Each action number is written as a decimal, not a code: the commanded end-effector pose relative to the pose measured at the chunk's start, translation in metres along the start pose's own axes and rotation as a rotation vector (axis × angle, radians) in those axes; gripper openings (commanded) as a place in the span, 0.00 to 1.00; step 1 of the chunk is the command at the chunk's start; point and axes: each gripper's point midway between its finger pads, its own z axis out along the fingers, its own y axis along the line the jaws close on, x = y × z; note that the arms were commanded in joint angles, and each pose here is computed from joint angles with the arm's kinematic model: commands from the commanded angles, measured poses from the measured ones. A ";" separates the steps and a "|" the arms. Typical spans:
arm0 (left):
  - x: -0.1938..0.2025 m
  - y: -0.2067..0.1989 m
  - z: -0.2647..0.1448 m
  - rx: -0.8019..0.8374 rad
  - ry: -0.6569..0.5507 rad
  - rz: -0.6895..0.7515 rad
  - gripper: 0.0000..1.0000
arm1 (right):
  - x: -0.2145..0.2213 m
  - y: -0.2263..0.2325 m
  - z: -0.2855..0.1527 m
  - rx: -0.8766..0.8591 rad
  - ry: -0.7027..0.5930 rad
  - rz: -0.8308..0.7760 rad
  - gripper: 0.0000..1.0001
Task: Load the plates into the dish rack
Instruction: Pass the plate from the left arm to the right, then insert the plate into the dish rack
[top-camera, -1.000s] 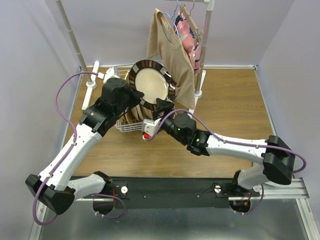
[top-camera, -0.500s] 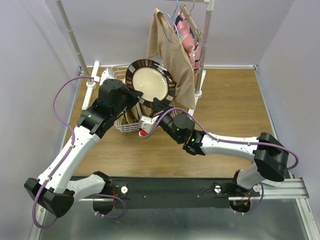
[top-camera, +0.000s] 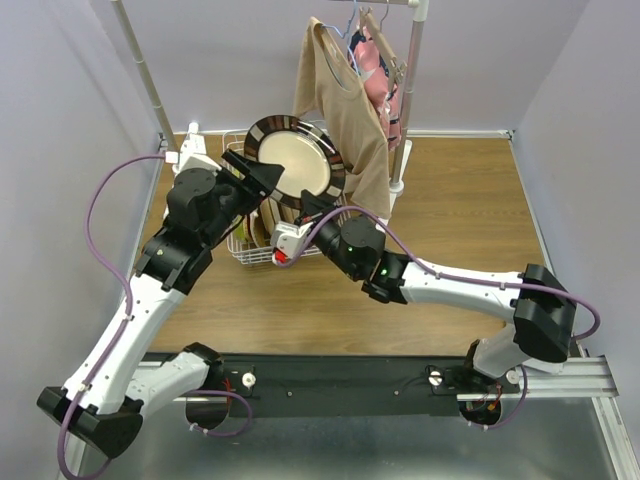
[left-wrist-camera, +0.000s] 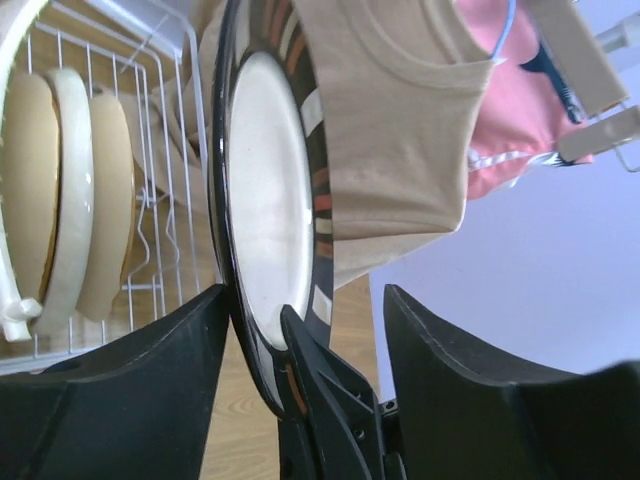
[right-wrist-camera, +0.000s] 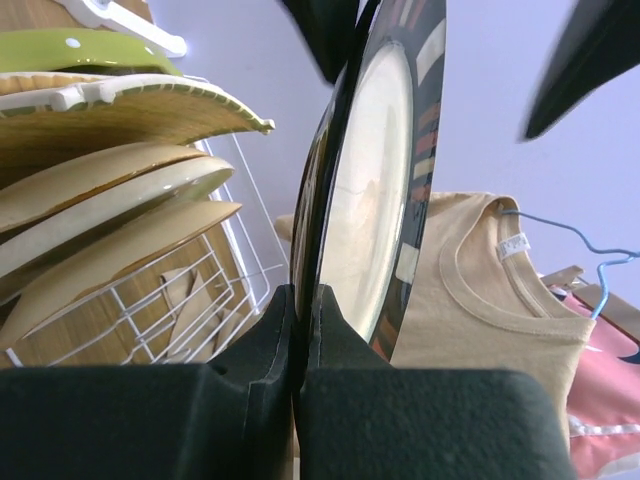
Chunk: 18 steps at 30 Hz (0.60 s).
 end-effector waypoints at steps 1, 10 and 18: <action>-0.034 -0.026 -0.020 0.091 -0.113 0.050 0.76 | -0.026 -0.058 0.006 0.126 -0.030 0.154 0.00; -0.091 -0.033 -0.074 0.051 -0.335 0.250 0.79 | -0.039 -0.083 0.013 0.084 0.025 0.412 0.01; -0.121 -0.021 -0.125 0.000 -0.500 0.296 0.79 | -0.040 -0.095 0.025 -0.005 0.068 0.748 0.01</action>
